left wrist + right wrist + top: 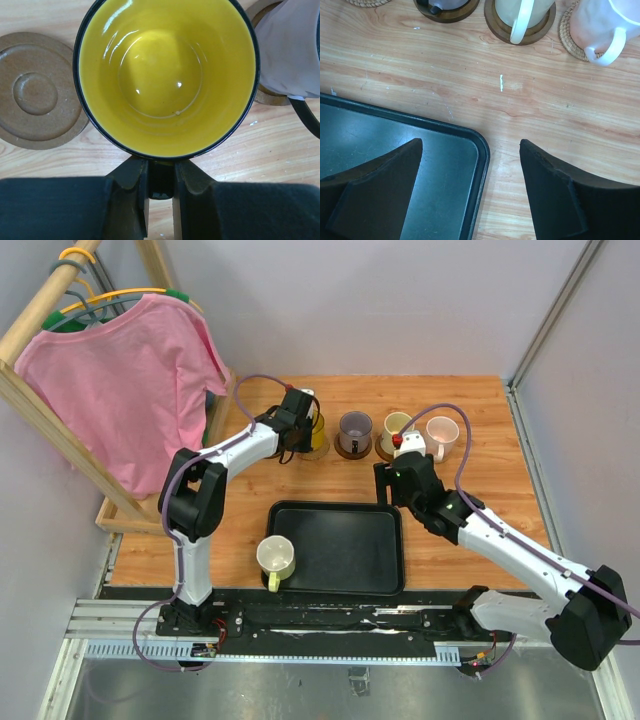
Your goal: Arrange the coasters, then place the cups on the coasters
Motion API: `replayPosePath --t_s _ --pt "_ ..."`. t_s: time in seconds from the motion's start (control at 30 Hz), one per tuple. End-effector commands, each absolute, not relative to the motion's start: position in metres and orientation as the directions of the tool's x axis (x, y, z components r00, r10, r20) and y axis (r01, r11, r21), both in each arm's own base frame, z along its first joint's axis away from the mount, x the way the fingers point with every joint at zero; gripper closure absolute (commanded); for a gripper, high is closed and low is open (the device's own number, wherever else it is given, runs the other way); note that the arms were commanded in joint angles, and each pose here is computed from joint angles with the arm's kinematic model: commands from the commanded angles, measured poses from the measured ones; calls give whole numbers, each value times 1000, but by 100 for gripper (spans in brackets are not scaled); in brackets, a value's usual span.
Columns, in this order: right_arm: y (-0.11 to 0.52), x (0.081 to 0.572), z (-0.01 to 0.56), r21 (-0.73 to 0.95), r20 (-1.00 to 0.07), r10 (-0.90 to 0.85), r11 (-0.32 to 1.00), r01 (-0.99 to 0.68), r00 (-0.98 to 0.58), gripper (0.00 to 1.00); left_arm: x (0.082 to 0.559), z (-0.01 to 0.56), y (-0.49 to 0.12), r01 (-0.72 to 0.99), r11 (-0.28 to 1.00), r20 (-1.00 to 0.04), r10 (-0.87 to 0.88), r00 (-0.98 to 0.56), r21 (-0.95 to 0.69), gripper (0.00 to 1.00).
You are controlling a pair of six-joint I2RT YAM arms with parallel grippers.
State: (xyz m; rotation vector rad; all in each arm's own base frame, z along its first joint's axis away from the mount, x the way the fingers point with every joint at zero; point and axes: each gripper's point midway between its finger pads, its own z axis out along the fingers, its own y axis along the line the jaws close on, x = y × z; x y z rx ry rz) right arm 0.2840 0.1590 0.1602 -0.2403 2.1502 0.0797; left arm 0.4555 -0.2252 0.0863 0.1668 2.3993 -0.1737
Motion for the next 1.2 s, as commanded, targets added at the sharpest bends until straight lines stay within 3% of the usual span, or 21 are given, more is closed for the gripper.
replayPosePath --t_s 0.0,1.17 --pt "162 290 170 -35 -848 -137 979 -203 -513 20 472 113 -235 163 978 -732 17 -681 -129 99" --pt "164 287 162 -19 -836 -135 976 -218 -532 20 471 95 -237 144 976 -741 -25 -671 -163 99"
